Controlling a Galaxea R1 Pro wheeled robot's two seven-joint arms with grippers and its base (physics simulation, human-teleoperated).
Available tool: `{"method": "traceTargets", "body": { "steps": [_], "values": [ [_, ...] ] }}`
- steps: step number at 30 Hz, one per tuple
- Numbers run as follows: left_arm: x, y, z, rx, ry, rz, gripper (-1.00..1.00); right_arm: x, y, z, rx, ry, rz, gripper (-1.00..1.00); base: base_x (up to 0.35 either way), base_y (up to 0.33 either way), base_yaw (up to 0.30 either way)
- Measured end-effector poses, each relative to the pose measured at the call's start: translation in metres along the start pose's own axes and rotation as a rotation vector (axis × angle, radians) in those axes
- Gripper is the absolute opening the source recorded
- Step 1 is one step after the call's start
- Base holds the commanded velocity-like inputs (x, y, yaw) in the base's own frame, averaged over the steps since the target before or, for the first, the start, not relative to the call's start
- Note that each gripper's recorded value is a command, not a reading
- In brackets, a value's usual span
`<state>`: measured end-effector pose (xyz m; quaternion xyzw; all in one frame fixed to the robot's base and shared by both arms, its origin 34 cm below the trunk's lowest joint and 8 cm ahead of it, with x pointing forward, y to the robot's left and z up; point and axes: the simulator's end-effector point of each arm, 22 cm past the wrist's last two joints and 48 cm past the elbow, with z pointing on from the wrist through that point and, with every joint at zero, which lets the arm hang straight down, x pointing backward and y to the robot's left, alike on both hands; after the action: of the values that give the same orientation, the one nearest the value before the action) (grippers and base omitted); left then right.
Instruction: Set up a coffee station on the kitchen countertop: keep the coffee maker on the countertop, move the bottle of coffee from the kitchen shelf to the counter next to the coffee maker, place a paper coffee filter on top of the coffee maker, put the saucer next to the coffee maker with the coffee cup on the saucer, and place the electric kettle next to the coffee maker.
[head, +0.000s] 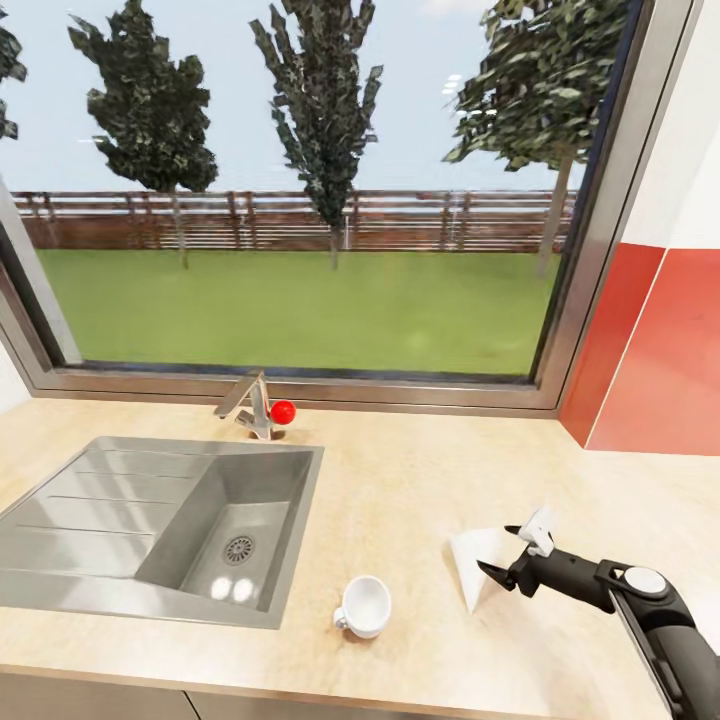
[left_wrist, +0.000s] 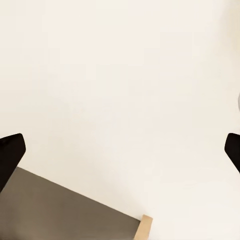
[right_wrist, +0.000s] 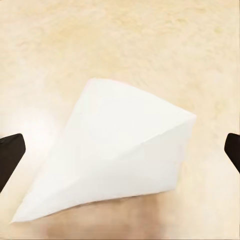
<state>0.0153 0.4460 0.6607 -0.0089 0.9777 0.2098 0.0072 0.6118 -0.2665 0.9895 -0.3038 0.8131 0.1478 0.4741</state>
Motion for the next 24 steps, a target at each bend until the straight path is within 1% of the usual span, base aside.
{"method": "traceTargets", "body": {
  "steps": [5, 12, 24],
  "values": [
    [0.000, 0.001, 0.000, -0.001, 0.000, 0.000, 1.00, 0.005, 0.000, 0.001, -0.003, 0.007, 0.010, 1.00, 0.034, 0.000, 0.000],
    [0.000, 0.004, 0.001, -0.006, 0.000, 0.000, 1.00, 0.031, 0.003, 0.006, -0.016, 0.049, 0.059, 1.00, 0.028, 0.000, 0.000],
    [0.001, 0.003, 0.000, -0.004, 0.001, 0.001, 1.00, 0.033, 0.003, 0.006, -0.017, 0.052, 0.066, 1.00, 0.010, 0.000, 0.000]
  ]
}}
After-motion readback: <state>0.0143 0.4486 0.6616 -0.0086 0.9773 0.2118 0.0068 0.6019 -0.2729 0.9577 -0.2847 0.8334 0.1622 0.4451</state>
